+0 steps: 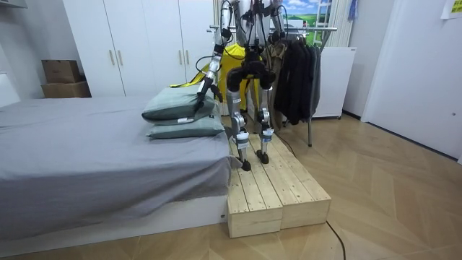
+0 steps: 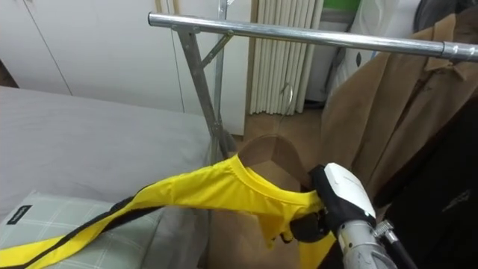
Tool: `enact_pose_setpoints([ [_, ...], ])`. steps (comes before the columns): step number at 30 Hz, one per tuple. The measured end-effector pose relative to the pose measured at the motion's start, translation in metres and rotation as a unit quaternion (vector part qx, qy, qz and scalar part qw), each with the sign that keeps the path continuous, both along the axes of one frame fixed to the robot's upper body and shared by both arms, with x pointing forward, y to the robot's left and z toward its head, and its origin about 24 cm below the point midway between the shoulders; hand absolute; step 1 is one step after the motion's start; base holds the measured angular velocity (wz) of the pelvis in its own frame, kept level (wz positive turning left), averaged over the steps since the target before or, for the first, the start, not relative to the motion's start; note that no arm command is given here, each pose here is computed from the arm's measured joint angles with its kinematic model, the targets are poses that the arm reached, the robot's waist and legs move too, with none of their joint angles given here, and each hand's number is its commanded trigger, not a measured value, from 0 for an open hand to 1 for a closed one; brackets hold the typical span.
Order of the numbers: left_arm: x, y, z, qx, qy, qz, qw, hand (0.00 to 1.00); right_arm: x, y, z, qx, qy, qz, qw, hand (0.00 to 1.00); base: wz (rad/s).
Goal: Hang clothes
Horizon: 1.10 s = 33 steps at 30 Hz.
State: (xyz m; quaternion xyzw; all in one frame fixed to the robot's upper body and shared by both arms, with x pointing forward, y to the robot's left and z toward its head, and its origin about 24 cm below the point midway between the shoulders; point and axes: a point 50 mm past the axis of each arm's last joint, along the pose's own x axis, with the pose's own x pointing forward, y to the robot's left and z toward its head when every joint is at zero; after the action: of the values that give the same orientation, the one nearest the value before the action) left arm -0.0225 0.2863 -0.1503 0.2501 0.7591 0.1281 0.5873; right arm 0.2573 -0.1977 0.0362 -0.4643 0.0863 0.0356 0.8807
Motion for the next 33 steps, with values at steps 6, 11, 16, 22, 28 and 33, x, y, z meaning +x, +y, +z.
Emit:
enact_pose_setpoints([
  [6,0.0,0.001,0.001,0.003,0.0,-0.001,1.0,0.0,0.001,-0.002,0.002,-0.019,-0.005,-0.003,1.0,1.0,0.08],
  [11,0.0,0.002,0.001,0.003,0.0,-0.001,1.0,0.0,0.002,-0.003,0.004,-0.041,-0.009,-0.003,0.999,1.0,0.0],
  [16,-0.002,0.002,0.001,0.004,0.003,-0.001,1.0,0.0,0.003,-0.005,0.012,-0.045,-0.023,-0.008,0.999,1.0,0.03],
  [22,-0.012,0.005,0.003,0.007,0.005,0.013,1.0,0.0,0.006,-0.009,0.03,-0.047,-0.059,-0.013,0.997,1.0,0.01],
  [28,-0.017,0.008,0.004,0.011,-0.005,0.029,1.0,0.0,0.007,-0.03,0.062,-0.074,-0.127,-0.046,0.988,1.0,0.03],
  [33,-0.016,0.009,0.004,0.012,-0.007,0.029,0.999,0.0,0.005,-0.04,0.075,-0.089,-0.163,-0.063,0.981,1.0,0.0],
])
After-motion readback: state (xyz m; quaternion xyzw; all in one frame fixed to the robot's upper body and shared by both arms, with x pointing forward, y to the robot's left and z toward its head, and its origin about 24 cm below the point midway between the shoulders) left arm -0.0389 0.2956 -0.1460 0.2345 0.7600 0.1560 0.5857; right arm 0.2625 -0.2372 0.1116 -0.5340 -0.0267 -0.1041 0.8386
